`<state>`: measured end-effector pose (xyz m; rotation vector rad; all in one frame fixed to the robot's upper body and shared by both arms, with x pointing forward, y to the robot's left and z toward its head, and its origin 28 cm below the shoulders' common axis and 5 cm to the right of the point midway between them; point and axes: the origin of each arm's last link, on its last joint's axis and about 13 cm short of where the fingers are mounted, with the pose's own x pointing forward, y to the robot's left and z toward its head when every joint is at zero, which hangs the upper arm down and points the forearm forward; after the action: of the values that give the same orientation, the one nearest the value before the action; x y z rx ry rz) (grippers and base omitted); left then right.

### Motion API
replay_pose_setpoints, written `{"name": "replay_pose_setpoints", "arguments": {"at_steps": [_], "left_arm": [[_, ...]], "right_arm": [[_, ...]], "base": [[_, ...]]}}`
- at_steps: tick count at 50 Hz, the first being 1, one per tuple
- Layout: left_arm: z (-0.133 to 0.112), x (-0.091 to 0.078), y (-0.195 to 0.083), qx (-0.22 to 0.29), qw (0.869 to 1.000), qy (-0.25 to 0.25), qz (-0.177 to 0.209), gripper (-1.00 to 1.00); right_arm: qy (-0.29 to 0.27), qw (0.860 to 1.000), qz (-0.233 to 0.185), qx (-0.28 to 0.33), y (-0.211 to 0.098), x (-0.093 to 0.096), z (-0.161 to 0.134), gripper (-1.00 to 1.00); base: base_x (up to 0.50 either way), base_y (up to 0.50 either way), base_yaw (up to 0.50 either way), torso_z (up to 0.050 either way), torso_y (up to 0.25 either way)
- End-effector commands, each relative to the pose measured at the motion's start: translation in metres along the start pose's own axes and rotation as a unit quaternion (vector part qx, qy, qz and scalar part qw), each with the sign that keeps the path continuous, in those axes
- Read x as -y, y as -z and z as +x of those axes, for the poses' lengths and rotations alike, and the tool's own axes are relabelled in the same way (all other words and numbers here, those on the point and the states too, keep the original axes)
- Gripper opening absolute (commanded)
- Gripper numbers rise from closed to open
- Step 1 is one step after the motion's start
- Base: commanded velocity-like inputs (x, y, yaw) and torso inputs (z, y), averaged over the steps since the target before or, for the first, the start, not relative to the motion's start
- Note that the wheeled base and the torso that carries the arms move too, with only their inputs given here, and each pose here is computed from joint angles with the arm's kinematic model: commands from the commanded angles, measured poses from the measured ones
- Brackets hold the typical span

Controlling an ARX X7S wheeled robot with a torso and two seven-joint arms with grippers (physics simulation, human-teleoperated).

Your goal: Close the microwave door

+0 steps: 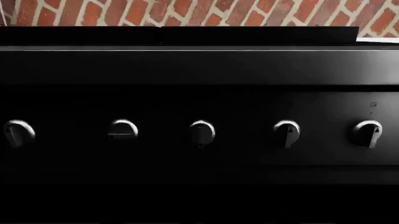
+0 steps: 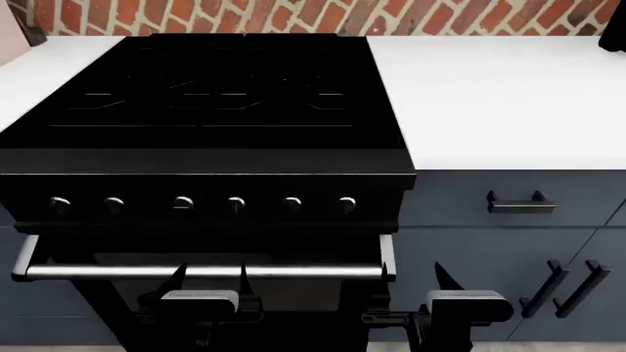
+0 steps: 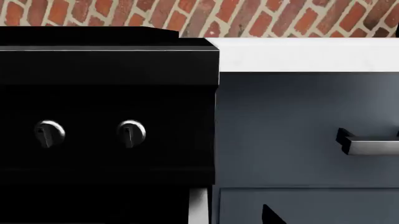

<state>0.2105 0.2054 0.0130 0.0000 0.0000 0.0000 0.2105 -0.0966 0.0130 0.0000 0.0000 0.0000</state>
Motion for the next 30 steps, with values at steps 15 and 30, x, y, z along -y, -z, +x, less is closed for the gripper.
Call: {"name": "replay_pose_setpoints", "arguments": {"at_steps": [15, 30], "left_arm": [[0.0, 0.004, -0.037, 0.033, 0.999, 0.01, -0.014, 1.0], [0.008, 0.0, -0.199, 0.163, 0.984, 0.013, -0.065, 1.0]], "right_arm": [[0.005, 1.0, -0.014, 0.024, -0.024, 0.002, -0.002, 1.0], [0.011, 0.987, -0.06, 0.146, -0.163, 0.011, 0.005, 1.0]], "base": [[0.0, 0.0, 0.0, 0.0, 0.0], [0.0, 0.0, 0.0, 0.0, 0.0]]}}
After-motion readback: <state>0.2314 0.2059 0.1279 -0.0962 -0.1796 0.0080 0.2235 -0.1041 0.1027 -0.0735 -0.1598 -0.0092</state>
